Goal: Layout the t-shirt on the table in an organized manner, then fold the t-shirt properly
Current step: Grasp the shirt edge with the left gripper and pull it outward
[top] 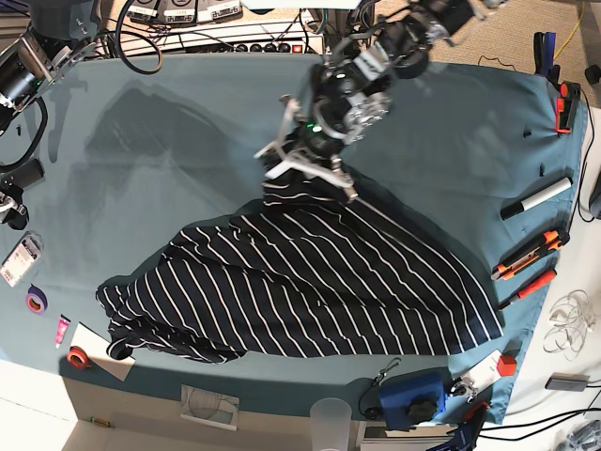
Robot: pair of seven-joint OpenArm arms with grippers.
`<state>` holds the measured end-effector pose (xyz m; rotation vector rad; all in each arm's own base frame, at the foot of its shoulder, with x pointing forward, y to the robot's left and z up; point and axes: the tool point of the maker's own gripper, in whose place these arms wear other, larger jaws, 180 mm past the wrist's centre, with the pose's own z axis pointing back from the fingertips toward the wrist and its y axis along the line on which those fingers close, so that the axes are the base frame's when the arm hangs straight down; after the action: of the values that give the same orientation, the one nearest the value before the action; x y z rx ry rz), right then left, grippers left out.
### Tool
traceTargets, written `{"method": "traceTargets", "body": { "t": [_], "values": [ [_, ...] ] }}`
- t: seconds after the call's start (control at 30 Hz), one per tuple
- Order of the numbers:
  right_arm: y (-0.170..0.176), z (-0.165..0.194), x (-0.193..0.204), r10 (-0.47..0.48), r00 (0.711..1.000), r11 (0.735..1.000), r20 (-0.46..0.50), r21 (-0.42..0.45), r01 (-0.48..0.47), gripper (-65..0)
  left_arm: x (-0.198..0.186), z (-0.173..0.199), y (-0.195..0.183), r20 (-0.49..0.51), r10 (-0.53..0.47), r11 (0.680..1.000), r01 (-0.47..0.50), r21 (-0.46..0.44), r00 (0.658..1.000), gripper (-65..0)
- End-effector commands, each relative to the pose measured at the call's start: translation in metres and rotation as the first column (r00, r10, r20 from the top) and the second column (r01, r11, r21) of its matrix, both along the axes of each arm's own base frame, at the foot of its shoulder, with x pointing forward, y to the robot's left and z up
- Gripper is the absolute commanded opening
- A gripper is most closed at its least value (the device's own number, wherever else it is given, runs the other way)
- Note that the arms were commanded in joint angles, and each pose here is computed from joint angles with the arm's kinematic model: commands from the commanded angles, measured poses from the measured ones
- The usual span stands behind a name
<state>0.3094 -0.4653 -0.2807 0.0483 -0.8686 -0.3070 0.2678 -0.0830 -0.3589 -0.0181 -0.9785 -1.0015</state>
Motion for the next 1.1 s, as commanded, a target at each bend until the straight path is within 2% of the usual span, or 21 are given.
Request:
{"method": "traceTargets", "body": {
  "t": [0.0, 0.17, 0.27, 0.37, 0.47, 0.57, 0.63, 0.7, 0.87, 0.93, 1.07],
  "values": [
    [-0.009, 0.023, 0.006, 0.003, 0.998, 0.999, 0.056, -0.039, -0.001, -41.6, 0.010, 0.023, -0.004, 0.059, 0.019, 0.999, -0.017, -0.036, 0.998, -65.0],
    [-0.009, 0.024, 0.007, 0.003, 0.998, 0.999, 0.063, -0.040, 0.000, -41.6, 0.018, 0.074, 0.020, 0.132, 0.159, 0.986, -0.152, -0.065, 0.978, -65.0],
    [-0.007, 0.023, 0.006, 0.017, 0.998, 0.999, 0.056, -0.046, -0.015, -41.6, 0.017, 0.108, 0.041, 0.201, 0.229, 0.970, -0.207, -0.127, 0.952, -65.0],
    [-0.004, 0.023, 0.006, 0.044, 0.997, 0.998, 0.056, -0.050, -0.041, -41.6, 0.015, 0.130, 0.078, 0.238, 0.328, 0.941, -0.294, -0.167, 0.914, -65.0],
    [0.005, 0.022, 0.006, 0.076, 0.994, 0.997, 0.083, -0.017, -0.075, -41.6, 0.014, 0.149, 0.129, 0.275, 0.440, 0.896, -0.400, -0.191, 0.855, -65.0],
    [0.015, 0.014, 0.001, 0.098, 0.992, 0.994, 0.076, 0.033, -0.101, -41.6, 0.013, 0.138, 0.171, 0.251, 0.510, 0.860, -0.481, -0.171, 0.823, -65.0],
    [0.023, 0.007, -0.002, 0.112, 0.991, 0.991, 0.068, 0.068, -0.117, -41.6, 0.009, 0.126, 0.189, 0.221, 0.506, 0.863, -0.490, -0.126, 0.834, -65.0],
    [0.032, 0.001, -0.003, 0.124, 0.989, 0.986, 0.082, 0.104, -0.132, -41.6, 0.005, 0.119, 0.210, 0.198, 0.531, 0.847, -0.522, -0.099, 0.824, -65.0],
    [0.058, -0.017, -0.004, 0.151, 0.985, 0.968, 0.085, 0.189, -0.165, -41.6, -0.003, 0.114, 0.260, 0.157, 0.641, 0.767, -0.633, -0.106, 0.751, -65.0],
    [0.070, -0.020, -0.001, 0.166, 0.980, 0.957, 0.108, 0.224, -0.186, -41.6, -0.005, 0.113, 0.264, 0.120, 0.647, 0.762, -0.631, -0.143, 0.753, -65.0],
    [0.098, -0.033, 0.012, 0.246, 0.965, 0.939, 0.086, 0.224, -0.260, -41.6, -0.006, 0.111, 0.248, 0.061, 0.584, 0.802, -0.564, -0.197, 0.810, -65.0]
  ]
}}
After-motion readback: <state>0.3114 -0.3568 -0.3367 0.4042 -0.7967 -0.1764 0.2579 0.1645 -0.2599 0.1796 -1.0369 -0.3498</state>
